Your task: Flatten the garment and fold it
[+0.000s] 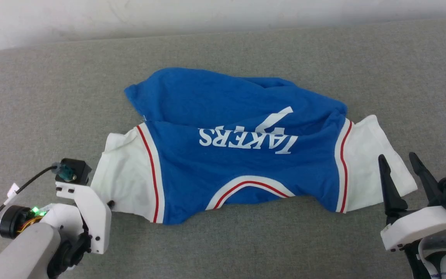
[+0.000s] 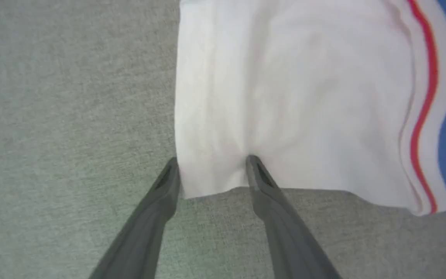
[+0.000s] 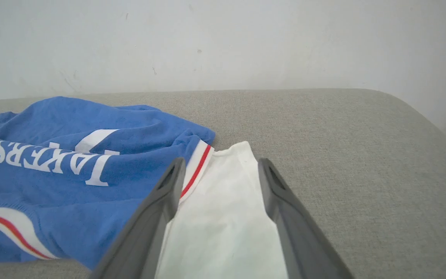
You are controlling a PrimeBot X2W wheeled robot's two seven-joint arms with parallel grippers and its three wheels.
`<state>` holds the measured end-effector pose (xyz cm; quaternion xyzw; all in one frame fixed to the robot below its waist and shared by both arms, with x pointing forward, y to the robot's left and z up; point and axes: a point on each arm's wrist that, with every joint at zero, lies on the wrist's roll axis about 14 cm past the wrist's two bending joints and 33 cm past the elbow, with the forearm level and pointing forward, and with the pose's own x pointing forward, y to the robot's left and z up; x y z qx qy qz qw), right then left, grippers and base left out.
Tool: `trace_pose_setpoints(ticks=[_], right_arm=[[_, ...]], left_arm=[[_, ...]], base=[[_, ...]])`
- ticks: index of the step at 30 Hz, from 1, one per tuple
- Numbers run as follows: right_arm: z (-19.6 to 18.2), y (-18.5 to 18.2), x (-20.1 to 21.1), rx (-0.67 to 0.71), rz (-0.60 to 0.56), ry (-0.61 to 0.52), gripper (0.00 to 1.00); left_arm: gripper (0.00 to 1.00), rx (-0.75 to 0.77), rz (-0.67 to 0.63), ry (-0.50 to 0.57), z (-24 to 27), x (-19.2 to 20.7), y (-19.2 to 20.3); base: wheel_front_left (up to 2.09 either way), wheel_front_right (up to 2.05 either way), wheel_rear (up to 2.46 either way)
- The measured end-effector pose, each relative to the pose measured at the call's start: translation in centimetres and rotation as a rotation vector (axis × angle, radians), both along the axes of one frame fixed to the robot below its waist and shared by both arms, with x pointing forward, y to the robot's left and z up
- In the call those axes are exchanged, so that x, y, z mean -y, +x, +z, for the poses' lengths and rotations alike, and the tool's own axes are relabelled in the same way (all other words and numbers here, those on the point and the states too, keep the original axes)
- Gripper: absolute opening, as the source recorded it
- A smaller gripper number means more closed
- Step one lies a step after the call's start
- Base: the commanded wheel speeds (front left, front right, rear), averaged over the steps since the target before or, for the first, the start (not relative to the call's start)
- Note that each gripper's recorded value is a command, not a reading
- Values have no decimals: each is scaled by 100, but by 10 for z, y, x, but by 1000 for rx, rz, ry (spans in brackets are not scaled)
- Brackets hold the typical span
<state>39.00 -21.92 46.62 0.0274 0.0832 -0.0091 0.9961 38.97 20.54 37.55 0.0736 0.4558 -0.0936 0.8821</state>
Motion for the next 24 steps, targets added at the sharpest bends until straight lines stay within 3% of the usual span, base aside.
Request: trace_pose_setpoints(ticks=[5, 14, 24], right_arm=[[-3, -2, 9, -35, -5, -23, 100], [-42, -36, 40, -415, 3, -127, 100], [-55, -31, 52, -616, -1, -136, 100]], left_arm=[[0, -4, -5, -54, 3, 11, -2], [0, 181, 90, -189, 47, 18, -12], [0, 320, 127, -332, 105, 35, -36]], base=[[0, 0, 0], [0, 0, 0], [0, 0, 0]])
